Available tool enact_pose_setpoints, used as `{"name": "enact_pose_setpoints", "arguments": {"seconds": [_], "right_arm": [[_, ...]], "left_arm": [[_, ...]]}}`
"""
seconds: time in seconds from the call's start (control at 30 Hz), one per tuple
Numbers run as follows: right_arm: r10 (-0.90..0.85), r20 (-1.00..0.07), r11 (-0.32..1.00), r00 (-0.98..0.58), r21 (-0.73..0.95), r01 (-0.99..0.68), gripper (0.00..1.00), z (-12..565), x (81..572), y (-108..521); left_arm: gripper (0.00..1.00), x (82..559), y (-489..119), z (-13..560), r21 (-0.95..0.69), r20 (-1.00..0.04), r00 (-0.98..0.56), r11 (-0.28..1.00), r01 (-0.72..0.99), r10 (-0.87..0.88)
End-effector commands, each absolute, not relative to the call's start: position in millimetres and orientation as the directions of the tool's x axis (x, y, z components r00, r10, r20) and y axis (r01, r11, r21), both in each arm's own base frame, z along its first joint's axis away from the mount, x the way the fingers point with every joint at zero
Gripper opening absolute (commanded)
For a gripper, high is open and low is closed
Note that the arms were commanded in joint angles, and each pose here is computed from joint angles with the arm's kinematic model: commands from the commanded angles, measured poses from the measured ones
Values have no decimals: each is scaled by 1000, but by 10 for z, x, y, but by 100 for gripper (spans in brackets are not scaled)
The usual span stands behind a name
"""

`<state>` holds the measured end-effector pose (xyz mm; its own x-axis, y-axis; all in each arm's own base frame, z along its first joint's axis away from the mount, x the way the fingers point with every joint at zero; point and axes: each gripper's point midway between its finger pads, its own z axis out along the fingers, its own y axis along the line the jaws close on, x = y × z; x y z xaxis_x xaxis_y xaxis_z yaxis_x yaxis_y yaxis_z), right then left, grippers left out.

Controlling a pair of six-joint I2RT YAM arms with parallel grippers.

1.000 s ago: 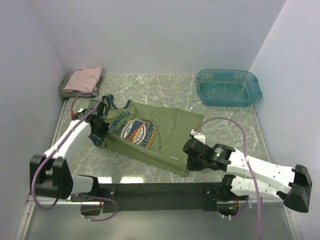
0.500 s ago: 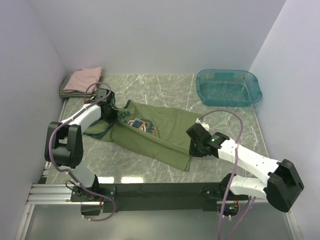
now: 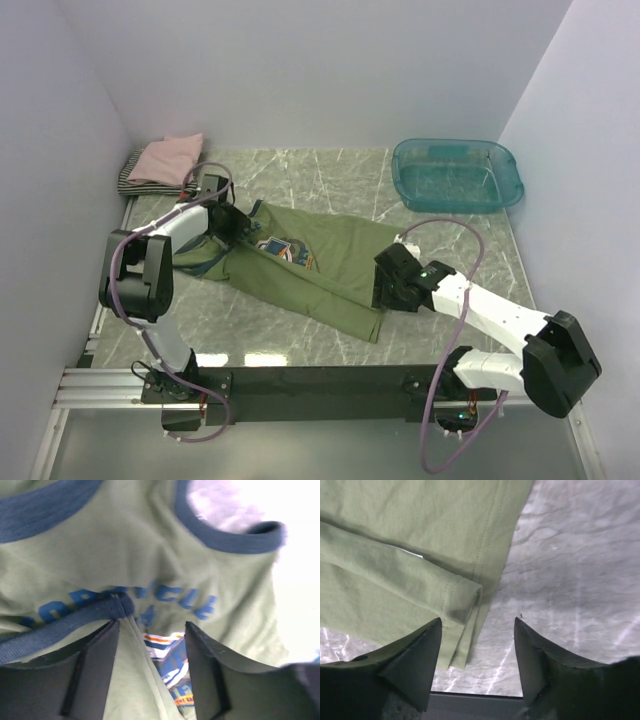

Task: Fold and stack the tank tops
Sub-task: Fold the tank top

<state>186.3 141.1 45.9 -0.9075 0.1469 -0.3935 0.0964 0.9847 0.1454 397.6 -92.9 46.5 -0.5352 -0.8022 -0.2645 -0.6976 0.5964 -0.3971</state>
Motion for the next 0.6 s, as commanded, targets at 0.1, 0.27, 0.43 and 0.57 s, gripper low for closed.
{"name": "enact_pose_setpoints", "arguments": {"seconds": [0.1, 0.27, 0.43, 0.57], "right_arm": [[227, -488, 967, -843, 220, 133, 70, 864, 1938, 1368], [304, -410, 934, -860, 305, 185, 61, 621, 1672, 1429], [281, -428, 939, -859, 307, 155, 47, 681, 1777, 1524], [255, -399, 947, -881, 288, 144, 23, 556, 1830, 1611]], "left_arm": [[67, 4295, -860, 1402, -515, -435, -506, 667, -539, -745], [71, 4210, -695, 1594, -530, -456, -493, 671, -519, -741], [64, 4092, -822, 1539, -561, -420, -535, 673, -482, -733], [53, 3835, -931, 1338, -558, -368, -573, 667, -494, -732]]}}
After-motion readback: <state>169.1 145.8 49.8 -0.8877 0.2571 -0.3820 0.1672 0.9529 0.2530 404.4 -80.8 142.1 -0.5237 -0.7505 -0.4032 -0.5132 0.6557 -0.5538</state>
